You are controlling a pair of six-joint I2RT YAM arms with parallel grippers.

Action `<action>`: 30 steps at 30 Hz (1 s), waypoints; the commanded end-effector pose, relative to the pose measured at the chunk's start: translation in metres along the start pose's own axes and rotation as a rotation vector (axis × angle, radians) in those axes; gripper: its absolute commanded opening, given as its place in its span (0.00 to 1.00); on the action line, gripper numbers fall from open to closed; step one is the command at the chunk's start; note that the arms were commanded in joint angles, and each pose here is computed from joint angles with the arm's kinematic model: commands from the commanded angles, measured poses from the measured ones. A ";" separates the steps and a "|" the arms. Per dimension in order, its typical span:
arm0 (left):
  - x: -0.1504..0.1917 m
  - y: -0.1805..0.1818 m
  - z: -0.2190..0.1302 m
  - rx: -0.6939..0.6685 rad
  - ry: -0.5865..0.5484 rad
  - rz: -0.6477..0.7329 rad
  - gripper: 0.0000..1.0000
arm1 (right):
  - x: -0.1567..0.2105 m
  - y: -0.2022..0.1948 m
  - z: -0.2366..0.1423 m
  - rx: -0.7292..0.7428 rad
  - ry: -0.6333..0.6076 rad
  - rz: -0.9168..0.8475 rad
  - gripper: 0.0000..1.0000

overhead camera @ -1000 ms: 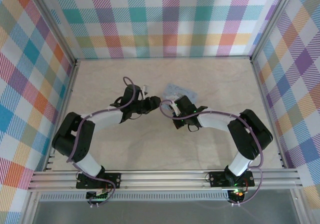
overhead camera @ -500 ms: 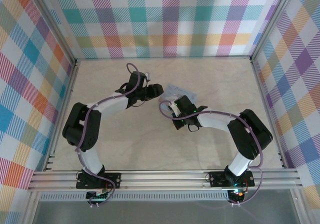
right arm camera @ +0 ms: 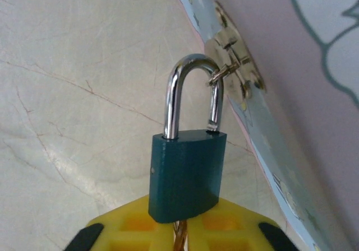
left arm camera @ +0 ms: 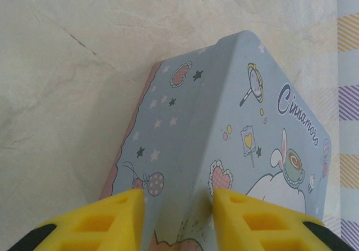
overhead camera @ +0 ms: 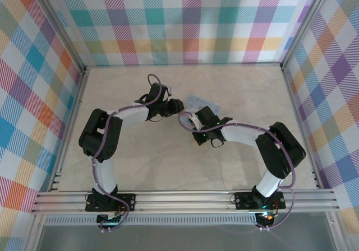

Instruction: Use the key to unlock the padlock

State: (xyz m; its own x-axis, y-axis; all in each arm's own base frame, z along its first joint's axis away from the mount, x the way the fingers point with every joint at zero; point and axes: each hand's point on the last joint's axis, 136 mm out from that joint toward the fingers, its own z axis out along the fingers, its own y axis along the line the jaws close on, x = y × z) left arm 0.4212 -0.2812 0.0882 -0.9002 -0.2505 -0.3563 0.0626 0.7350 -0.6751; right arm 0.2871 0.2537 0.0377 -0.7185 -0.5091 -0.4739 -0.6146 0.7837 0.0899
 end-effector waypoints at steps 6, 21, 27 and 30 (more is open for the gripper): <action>0.011 -0.003 0.010 0.019 0.055 -0.001 0.29 | -0.015 0.011 -0.014 -0.047 0.024 -0.032 0.08; 0.031 -0.012 0.021 0.052 0.118 -0.011 0.25 | -0.048 0.018 -0.005 -0.046 -0.083 -0.212 0.02; 0.038 -0.014 0.022 0.054 0.131 -0.008 0.25 | -0.082 0.034 -0.009 -0.073 -0.227 -0.352 0.02; 0.039 -0.011 0.023 0.046 0.131 -0.018 0.25 | -0.085 0.035 -0.007 -0.078 -0.187 -0.335 0.03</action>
State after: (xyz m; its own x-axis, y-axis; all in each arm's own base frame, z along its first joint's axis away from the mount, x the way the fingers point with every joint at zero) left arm 0.4272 -0.2960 0.0923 -0.8945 -0.2434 -0.3750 0.1015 0.7063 -0.7006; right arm 0.2937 0.2753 0.0430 -0.5567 -0.6902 -0.4623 -0.7808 0.6248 0.0074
